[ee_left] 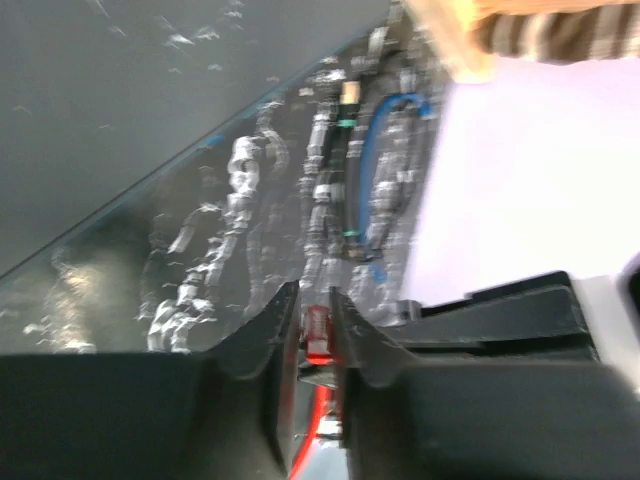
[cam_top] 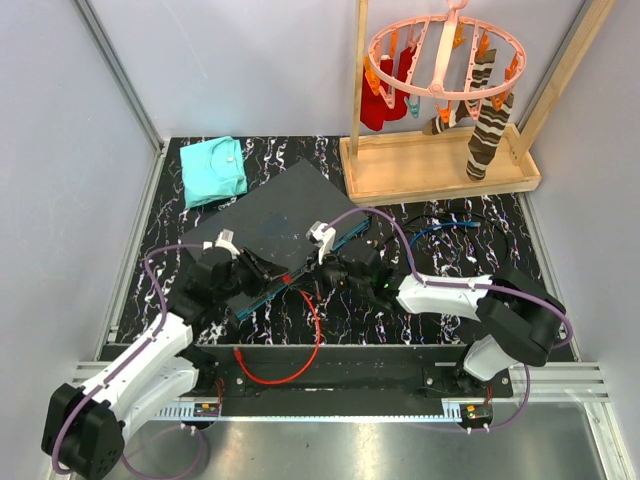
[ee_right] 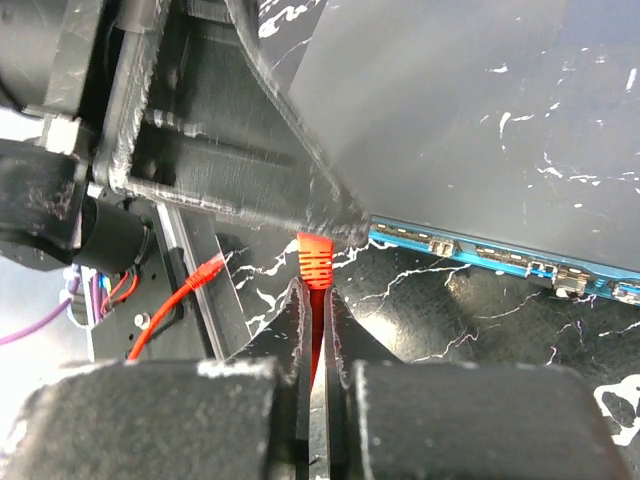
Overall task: Insert the plug into the switch port
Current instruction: Adjust the connector, then insert the connector into the switch port.
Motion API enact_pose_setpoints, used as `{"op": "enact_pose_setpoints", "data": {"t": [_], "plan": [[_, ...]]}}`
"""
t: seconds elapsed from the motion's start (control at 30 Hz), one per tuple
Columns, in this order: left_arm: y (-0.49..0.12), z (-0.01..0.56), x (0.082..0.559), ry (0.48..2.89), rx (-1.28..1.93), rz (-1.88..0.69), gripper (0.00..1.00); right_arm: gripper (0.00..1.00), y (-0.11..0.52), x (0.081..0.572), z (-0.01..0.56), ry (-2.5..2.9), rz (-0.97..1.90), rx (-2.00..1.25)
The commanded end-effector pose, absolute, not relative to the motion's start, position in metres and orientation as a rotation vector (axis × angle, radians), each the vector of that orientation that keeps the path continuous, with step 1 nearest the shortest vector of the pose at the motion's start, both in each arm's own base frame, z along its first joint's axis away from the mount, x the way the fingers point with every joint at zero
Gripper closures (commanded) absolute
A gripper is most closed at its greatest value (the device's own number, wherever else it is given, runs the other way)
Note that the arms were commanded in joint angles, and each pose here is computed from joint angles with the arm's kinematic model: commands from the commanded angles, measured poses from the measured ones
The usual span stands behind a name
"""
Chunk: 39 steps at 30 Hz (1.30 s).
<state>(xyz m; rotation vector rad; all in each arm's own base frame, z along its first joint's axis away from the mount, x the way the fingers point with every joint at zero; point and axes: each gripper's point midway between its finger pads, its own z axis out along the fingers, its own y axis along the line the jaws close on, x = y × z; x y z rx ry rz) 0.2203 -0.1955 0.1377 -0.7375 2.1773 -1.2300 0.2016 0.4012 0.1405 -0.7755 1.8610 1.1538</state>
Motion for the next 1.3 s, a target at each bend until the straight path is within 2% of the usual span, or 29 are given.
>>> {"op": "enact_pose_setpoints", "data": {"t": [0.0, 0.07, 0.1, 0.17, 0.2, 0.33, 0.67, 0.87, 1.27], "plan": [[-0.165, 0.134, 0.235, 2.241, -0.546, -0.913, 0.60, 1.00, 0.411, 0.198, 0.153, 1.786, 1.170, -0.853], [-0.145, 0.140, 0.243, 2.249, -0.530, -0.794, 0.48, 1.00, 0.409, 0.191, 0.138, 1.811, 1.141, -0.891], [-0.133, 0.141, 0.250, 2.239, -0.494, -0.703, 0.37, 1.00, 0.409, 0.190, 0.129, 1.829, 1.116, -0.904], [-0.114, 0.149, 0.258, 2.221, -0.495, -0.601, 0.29, 1.00, 0.411, 0.177, 0.114, 1.850, 1.067, -0.980], [-0.102, 0.153, 0.266, 2.200, -0.481, -0.510, 0.20, 1.00, 0.410, 0.176, 0.101, 1.879, 1.020, -0.997], [-0.069, 0.147, 0.279, 2.211, -0.490, -0.293, 0.01, 1.00, 0.421, 0.160, 0.079, 1.887, 0.915, -1.099], [-0.031, 0.144, 0.356, 2.246, -0.549, -0.106, 0.01, 1.00, 0.442, 0.169, 0.048, 1.837, 0.692, -1.102], [-0.014, 0.138, 0.405, 2.278, -0.557, -0.058, 0.01, 1.00, 0.452, 0.175, 0.050, 1.843, 0.683, -1.056], [0.006, 0.078, 0.410, 2.421, -0.614, 0.025, 0.01, 1.00, 0.477, 0.163, 0.047, 1.892, 0.755, -1.039]]}}
